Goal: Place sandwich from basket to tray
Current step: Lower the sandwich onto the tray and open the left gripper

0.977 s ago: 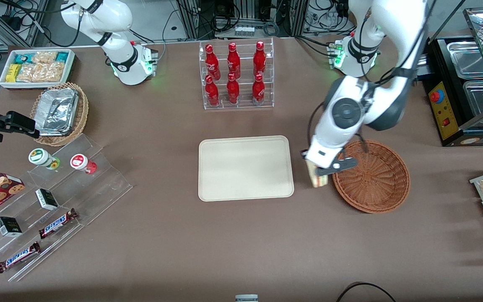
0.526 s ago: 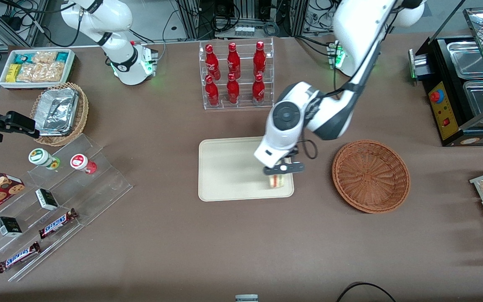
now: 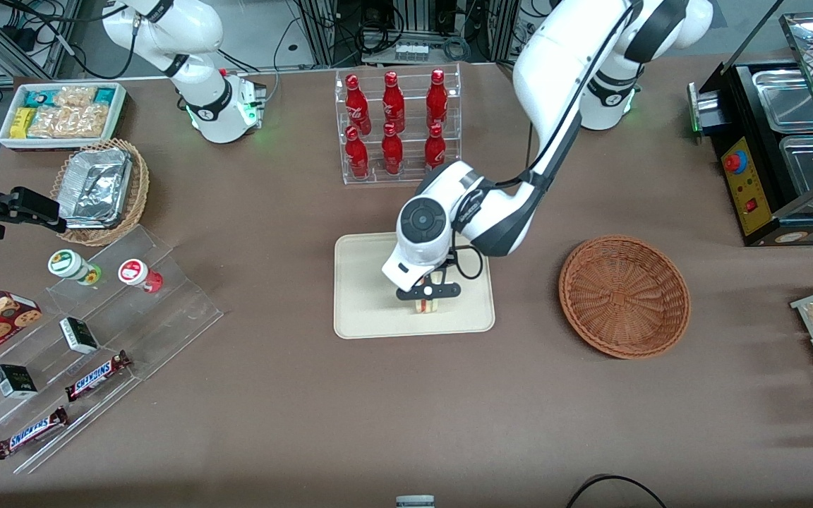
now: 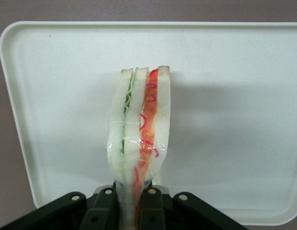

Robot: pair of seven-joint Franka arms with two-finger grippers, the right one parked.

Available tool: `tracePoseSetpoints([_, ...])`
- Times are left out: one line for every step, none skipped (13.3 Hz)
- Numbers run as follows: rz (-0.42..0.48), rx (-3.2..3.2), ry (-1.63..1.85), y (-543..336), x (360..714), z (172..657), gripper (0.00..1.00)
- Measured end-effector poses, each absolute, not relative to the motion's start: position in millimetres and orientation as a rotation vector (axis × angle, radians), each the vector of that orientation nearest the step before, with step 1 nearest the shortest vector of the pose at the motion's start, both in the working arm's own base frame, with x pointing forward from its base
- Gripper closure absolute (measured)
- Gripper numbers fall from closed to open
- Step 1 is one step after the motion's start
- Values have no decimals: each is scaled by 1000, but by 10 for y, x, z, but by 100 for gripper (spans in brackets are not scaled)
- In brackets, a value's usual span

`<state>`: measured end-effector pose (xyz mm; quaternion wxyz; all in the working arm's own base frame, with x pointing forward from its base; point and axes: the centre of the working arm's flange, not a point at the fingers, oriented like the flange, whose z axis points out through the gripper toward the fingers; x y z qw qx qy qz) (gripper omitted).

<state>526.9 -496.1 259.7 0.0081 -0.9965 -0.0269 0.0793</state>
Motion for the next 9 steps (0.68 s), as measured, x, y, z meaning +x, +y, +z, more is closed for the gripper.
tracePoseSetpoints([250, -3116, -86, -4974, 5285, 2575, 84])
tracePoseSetpoints([252, -3121, -93, -4986, 5294, 2574, 84])
tracePoseSetpoints([258, -3126, -105, -5002, 5295, 2577, 84])
tracePoseSetpoints([260, -3131, -120, -5027, 5290, 2587, 84])
tracePoseSetpoints([262, -3131, -138, -5049, 5283, 2583, 84])
tracePoseSetpoints([264, -3130, -154, -5065, 5277, 2569, 84])
tracePoseSetpoints([268, -3127, -163, -5072, 5272, 2543, 84])
tracePoseSetpoints([272, -3124, -165, -5071, 5269, 2515, 84])
tracePoseSetpoints([276, -3121, -167, -5069, 5267, 2488, 84])
